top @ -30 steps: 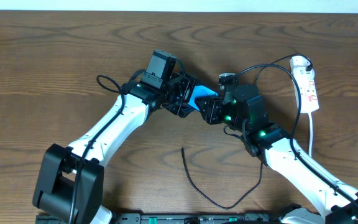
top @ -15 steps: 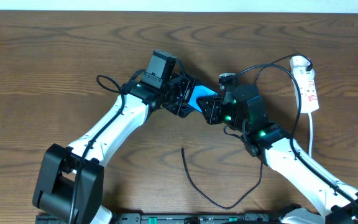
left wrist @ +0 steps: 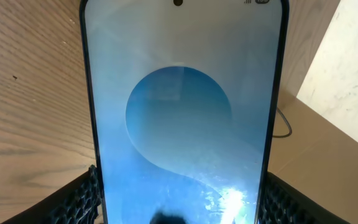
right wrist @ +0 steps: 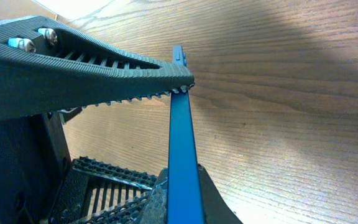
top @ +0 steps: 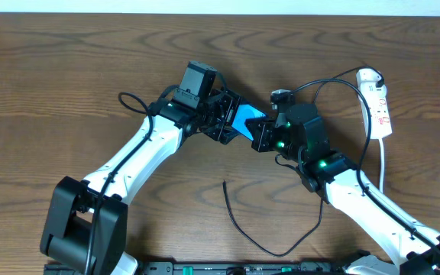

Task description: Plug charger to phone and switch on socket

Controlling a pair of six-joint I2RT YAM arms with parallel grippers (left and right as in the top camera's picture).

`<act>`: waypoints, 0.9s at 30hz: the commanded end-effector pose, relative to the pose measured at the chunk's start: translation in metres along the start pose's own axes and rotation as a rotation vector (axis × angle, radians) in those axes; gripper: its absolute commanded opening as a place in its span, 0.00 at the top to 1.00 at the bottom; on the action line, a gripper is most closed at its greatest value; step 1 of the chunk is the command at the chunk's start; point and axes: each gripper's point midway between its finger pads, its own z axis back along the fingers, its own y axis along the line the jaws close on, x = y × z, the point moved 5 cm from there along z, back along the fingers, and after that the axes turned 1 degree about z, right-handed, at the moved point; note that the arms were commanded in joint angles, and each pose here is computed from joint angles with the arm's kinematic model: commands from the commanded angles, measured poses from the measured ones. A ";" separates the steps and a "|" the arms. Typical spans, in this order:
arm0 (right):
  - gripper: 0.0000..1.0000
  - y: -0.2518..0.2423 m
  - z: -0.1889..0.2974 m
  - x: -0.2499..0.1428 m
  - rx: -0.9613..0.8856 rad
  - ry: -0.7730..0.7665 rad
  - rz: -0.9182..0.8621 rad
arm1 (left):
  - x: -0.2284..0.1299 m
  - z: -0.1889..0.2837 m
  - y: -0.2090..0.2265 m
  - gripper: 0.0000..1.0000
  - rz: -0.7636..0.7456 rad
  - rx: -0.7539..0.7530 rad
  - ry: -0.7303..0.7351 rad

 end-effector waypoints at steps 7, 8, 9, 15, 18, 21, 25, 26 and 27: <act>0.99 0.007 0.000 0.004 0.019 -0.003 0.028 | -0.010 0.011 -0.013 0.58 -0.035 -0.045 0.017; 0.99 0.006 0.000 0.004 0.011 -0.005 0.028 | -0.010 0.011 -0.013 0.45 -0.042 -0.045 0.017; 0.99 0.005 0.000 0.004 0.004 -0.006 0.027 | -0.010 0.011 -0.013 0.32 -0.051 -0.045 0.016; 0.99 -0.005 0.000 0.005 -0.071 -0.023 0.020 | -0.009 0.012 -0.013 0.08 -0.110 -0.046 0.014; 0.99 -0.009 0.001 0.007 -0.082 -0.032 0.013 | -0.008 0.012 -0.014 0.08 -0.127 -0.047 0.012; 0.99 -0.018 0.003 0.013 -0.098 -0.044 -0.003 | -0.006 0.014 -0.014 0.07 -0.153 -0.051 0.014; 0.99 -0.030 0.008 0.021 -0.103 -0.059 -0.056 | -0.004 0.018 -0.015 0.07 -0.161 -0.061 0.050; 0.99 -0.035 0.010 0.024 -0.110 -0.067 -0.082 | -0.003 0.019 -0.016 0.07 -0.160 -0.064 0.061; 0.99 -0.040 0.012 0.027 -0.117 -0.076 -0.115 | -0.001 0.021 -0.016 0.07 -0.155 -0.068 0.067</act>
